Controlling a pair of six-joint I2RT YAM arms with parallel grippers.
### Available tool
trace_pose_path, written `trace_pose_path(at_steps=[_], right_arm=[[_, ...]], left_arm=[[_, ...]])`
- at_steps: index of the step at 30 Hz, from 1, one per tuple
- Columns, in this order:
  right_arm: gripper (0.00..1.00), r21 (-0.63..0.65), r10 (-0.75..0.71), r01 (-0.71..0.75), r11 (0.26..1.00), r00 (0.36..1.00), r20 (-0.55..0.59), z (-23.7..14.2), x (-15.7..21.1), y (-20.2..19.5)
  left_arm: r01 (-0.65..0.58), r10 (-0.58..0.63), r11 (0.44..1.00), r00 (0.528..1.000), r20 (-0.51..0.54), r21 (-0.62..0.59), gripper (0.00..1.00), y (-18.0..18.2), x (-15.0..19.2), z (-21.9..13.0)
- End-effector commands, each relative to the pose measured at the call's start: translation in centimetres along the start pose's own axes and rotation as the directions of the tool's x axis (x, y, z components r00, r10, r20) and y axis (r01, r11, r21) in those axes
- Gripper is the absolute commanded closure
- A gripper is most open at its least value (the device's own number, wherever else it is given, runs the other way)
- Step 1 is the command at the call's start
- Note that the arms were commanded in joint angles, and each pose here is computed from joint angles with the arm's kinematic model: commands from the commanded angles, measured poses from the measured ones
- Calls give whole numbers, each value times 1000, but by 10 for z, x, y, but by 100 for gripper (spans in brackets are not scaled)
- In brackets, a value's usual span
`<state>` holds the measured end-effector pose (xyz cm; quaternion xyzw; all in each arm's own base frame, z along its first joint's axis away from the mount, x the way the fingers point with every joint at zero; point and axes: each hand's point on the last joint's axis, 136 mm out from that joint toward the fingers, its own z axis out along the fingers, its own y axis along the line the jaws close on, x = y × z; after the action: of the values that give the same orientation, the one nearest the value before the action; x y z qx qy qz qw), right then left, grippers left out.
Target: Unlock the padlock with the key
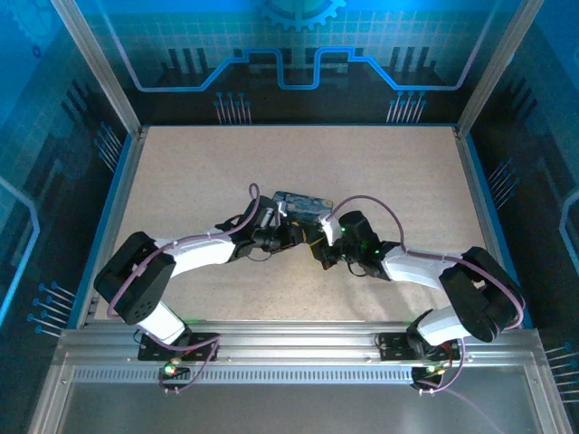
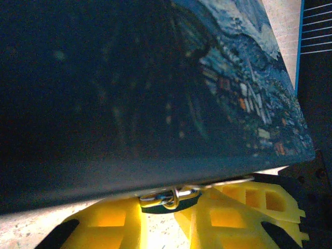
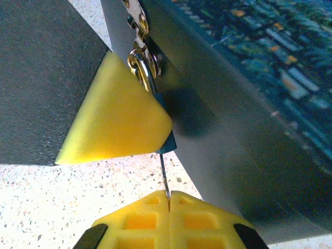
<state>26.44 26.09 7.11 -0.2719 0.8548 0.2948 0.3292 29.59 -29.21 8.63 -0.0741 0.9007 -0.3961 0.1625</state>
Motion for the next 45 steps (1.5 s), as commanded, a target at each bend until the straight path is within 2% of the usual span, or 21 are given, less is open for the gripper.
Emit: trace_pose_path(at_steps=[1,25,38,45], right_arm=[[100,-46,-9,12,999,998,54,-1,-12,11],[100,-31,-29,35,999,984,174,-3,-38,8],[100,-92,11,9,996,976,219,-4,-55,9],[100,-132,53,-27,991,979,198,-3,-50,5]], left_arm=[[-11,10,998,1000,14,61,83,-23,-6,-5],[26,-28,995,999,22,99,83,-34,-9,-9],[28,-29,996,999,16,84,84,-28,-7,-5],[28,-29,996,999,18,81,84,-26,-7,-4]])
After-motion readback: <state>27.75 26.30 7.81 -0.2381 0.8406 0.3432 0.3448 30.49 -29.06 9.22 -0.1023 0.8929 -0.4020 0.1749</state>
